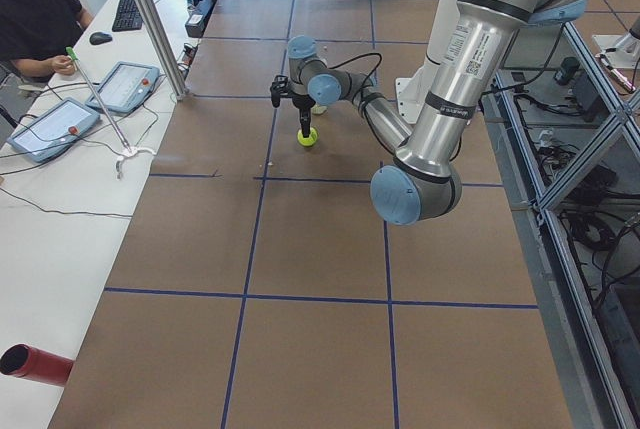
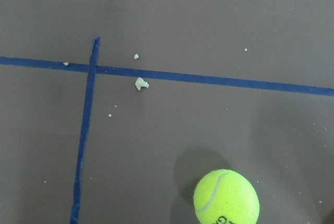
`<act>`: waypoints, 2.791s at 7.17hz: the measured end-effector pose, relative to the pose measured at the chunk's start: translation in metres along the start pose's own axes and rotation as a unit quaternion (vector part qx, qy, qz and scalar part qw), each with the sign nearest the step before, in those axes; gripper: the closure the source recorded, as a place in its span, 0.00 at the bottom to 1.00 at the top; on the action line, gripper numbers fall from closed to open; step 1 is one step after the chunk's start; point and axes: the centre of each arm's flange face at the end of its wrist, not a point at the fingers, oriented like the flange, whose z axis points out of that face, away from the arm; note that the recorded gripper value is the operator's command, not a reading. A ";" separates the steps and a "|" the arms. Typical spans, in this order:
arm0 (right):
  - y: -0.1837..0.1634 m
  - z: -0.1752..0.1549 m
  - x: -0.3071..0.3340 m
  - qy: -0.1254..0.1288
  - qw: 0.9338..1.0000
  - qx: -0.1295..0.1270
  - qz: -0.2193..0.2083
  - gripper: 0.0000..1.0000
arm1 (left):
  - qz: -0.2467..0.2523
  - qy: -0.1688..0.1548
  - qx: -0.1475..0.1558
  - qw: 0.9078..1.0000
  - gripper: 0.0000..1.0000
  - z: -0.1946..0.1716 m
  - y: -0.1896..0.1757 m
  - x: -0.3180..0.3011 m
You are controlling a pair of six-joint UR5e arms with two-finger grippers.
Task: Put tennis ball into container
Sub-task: 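Move the left gripper down toward the loose tennis ball, then close the left gripper on the tennis ball and lift it, then carry the ball over the clear cup and release it inside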
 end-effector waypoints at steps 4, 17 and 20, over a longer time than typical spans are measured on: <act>0.000 0.000 0.000 0.000 1.000 0.000 0.000 0.00 | 0.018 0.009 -0.010 1.000 0.00 0.037 0.003 0.017; 0.000 0.000 0.000 0.000 1.000 0.000 0.000 0.00 | 0.035 0.033 0.006 0.999 1.00 0.023 0.008 0.029; 0.000 0.000 0.000 0.000 1.000 0.000 0.000 0.00 | 0.012 -0.002 0.030 0.999 1.00 -0.120 0.007 0.009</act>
